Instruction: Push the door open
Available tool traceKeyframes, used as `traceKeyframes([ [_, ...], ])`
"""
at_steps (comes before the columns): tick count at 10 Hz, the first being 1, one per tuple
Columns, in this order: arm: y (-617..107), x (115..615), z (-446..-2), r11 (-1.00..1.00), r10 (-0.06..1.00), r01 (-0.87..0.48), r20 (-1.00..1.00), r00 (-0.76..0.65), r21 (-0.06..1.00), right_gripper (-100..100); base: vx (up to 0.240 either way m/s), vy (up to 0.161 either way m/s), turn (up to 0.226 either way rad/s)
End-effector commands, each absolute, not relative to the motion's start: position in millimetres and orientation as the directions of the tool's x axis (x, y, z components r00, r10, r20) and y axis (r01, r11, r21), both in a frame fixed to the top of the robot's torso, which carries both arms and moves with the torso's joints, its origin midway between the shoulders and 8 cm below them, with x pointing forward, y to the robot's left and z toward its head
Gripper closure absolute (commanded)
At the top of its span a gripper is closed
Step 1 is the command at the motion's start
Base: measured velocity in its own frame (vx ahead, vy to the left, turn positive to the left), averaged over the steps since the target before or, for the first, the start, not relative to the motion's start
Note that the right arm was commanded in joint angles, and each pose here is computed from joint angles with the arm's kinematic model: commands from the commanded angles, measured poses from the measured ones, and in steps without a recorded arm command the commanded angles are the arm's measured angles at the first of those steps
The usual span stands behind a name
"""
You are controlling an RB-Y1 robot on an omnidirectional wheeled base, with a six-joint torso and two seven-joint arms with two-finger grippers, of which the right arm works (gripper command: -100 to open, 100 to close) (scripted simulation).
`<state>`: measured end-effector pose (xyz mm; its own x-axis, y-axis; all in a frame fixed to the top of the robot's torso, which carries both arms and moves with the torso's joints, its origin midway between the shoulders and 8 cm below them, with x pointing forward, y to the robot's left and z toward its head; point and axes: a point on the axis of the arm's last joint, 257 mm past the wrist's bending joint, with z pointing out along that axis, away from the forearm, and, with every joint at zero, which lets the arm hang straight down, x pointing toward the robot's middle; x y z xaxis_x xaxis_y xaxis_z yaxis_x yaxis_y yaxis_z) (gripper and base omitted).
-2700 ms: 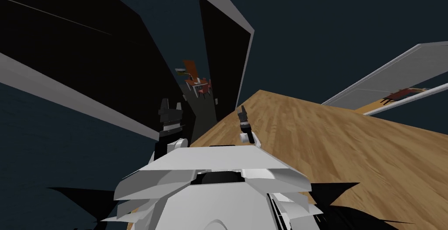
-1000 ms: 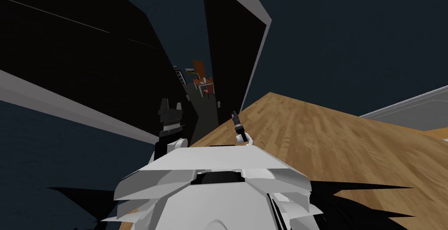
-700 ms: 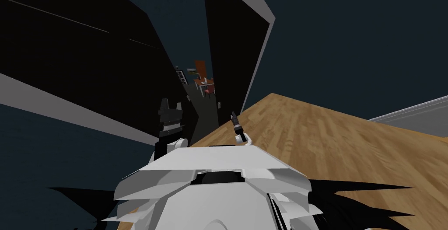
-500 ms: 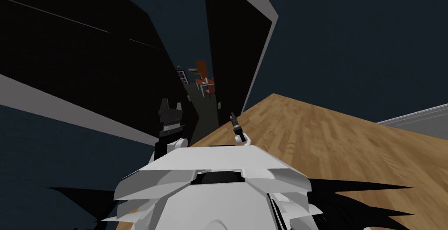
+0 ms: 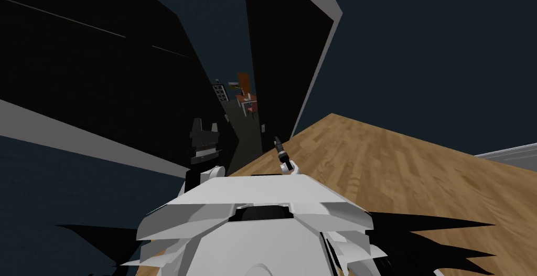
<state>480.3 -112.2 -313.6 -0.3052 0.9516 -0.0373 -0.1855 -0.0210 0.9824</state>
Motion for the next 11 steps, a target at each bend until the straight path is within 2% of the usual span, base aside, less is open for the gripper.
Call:
traceKeyframes([
  [1, -107, 479, -323, -0.017, 0.948, -0.167, -0.037, -0.316, 0.986, -100, 0.077, -0.043, 0.065],
  [11, -71, 470, -369, -0.003, 0.926, -0.059, -0.019, -0.376, 0.998, -100, 0.079, -0.053, 0.064],
])
